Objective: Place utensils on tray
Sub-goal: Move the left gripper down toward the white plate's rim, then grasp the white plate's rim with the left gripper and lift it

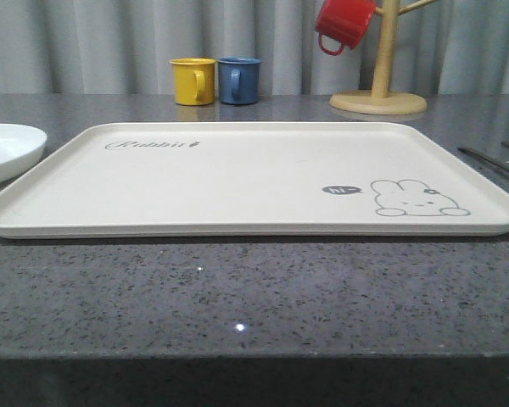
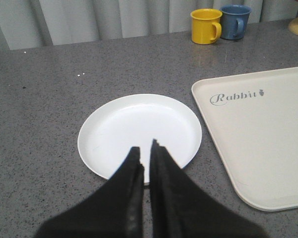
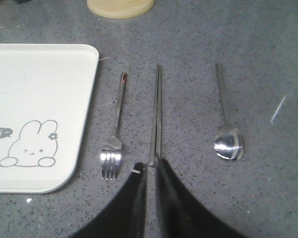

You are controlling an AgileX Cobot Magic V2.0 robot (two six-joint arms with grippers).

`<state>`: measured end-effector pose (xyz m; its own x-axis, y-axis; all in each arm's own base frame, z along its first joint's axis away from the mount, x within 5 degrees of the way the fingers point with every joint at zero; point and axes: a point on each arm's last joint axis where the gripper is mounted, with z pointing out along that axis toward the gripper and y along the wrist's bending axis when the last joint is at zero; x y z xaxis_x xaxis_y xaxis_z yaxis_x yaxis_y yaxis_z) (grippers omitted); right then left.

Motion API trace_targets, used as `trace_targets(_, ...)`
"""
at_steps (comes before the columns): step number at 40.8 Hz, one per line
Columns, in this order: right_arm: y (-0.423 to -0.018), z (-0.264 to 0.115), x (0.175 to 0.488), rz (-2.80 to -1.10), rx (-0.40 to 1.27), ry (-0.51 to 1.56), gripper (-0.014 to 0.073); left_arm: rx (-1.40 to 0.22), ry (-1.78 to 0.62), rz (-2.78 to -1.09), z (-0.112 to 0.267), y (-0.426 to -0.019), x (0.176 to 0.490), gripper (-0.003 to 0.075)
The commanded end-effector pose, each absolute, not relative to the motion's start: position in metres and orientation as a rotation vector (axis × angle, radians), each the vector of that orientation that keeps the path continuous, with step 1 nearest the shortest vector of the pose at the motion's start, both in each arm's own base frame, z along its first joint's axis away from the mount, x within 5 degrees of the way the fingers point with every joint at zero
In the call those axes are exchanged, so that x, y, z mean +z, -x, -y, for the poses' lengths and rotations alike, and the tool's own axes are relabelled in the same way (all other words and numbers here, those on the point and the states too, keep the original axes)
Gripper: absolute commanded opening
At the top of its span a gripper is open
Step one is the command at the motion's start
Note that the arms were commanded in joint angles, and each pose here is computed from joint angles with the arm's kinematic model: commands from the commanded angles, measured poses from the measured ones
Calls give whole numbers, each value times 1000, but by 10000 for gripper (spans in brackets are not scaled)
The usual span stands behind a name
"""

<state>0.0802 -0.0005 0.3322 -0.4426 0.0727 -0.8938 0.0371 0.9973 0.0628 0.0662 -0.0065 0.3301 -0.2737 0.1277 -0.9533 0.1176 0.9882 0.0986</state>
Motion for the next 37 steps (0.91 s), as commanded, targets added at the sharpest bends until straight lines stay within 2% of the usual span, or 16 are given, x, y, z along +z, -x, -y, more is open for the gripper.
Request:
trace_targets(1, -84, 2, 345, -1952, 4, -46, 287, 4, -158, -1762, 7, -69, 345, 242)
trace_targets(4, -84, 2, 345, -1952, 4, -46, 427, 4, -159, -1766, 7, -69, 345, 418)
trace_targets(6, -84, 2, 345, -1952, 4, -46, 476, 4, -161, -1781, 7, -68, 343, 491)
trace_targets(8, -84, 2, 345, -1952, 4, -46, 493, 5, -164, -1803, 7, -69, 343, 516)
trace_targets(15, -84, 2, 345, -1952, 4, -46, 487, -3, -187, -1996, 8, -79, 342, 515)
trace_targets(28, -84, 2, 345, -1952, 4, -46, 487, 26, -235, -2358, 9, -134, 328, 515)
trace_targets(31, -84, 2, 345, -1952, 4, -46, 487, 45, -245, -2401, 8, -147, 325, 515)
trace_targets(37, -84, 2, 345, -1952, 4, -46, 487, 123, -182, -2372, -4, -175, 322, 515)
